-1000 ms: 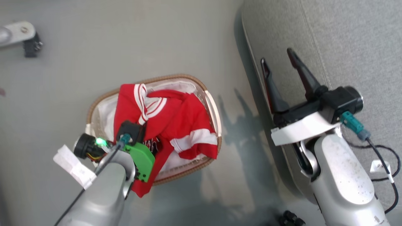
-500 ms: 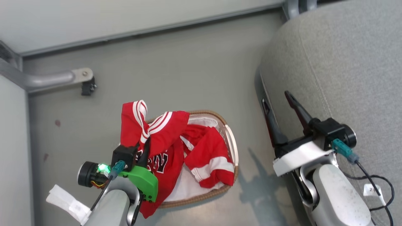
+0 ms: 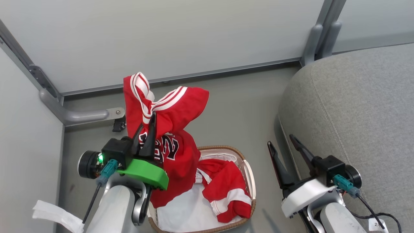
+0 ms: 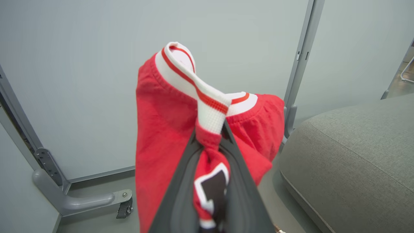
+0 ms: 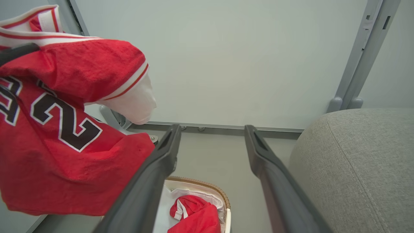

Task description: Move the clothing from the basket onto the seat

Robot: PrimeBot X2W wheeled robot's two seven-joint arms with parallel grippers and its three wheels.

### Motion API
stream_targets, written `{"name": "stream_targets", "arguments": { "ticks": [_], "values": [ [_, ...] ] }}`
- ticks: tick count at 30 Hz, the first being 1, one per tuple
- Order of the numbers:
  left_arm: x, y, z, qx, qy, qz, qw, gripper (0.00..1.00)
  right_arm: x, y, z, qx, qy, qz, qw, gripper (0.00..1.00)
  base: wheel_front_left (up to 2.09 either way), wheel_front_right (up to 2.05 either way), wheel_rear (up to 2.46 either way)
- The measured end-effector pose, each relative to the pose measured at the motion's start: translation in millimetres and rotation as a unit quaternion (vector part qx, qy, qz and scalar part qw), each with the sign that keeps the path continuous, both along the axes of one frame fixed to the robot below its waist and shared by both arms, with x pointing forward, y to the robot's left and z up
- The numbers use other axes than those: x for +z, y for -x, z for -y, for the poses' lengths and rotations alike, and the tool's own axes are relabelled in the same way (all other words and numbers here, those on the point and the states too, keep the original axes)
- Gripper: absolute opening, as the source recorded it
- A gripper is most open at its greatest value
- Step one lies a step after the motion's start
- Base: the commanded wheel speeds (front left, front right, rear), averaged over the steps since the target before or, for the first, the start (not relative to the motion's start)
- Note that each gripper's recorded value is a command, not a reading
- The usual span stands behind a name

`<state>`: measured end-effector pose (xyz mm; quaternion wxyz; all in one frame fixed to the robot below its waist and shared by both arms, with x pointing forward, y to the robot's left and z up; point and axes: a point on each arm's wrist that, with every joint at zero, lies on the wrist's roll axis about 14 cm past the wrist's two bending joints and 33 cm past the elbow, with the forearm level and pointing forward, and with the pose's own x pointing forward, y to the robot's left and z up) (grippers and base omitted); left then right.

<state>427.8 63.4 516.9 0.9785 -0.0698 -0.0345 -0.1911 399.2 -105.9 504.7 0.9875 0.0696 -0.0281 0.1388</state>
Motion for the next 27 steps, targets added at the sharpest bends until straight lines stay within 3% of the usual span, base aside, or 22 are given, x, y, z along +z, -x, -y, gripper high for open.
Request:
{"name": "stream_targets", "arguments": {
  "ticks": [8,13,20,27],
  "values": [
    [41.0,8.5,0.2,-0.003,0.025,0.053,0.998,0.00,-6.0,15.8,-25.2,0.039,0.005,-0.010,0.999,1.00,0.00,0.00,0.00],
    [50.4,15.1,8.3,-0.017,0.040,0.060,0.997,0.00,-20.4,33.7,-68.8,0.109,0.010,-0.032,0.993,1.00,0.00,0.00,0.00],
    [55.7,18.8,17.4,-0.030,0.045,0.064,0.997,0.00,-2.1,43.6,-138.8,0.237,0.027,-0.003,0.971,1.00,0.00,0.00,0.00],
    [56.5,23.1,26.0,-0.043,0.048,0.061,0.996,0.00,3.9,42.3,-178.4,0.310,0.062,0.013,0.949,1.00,0.00,0.00,0.00]
  ]
}}
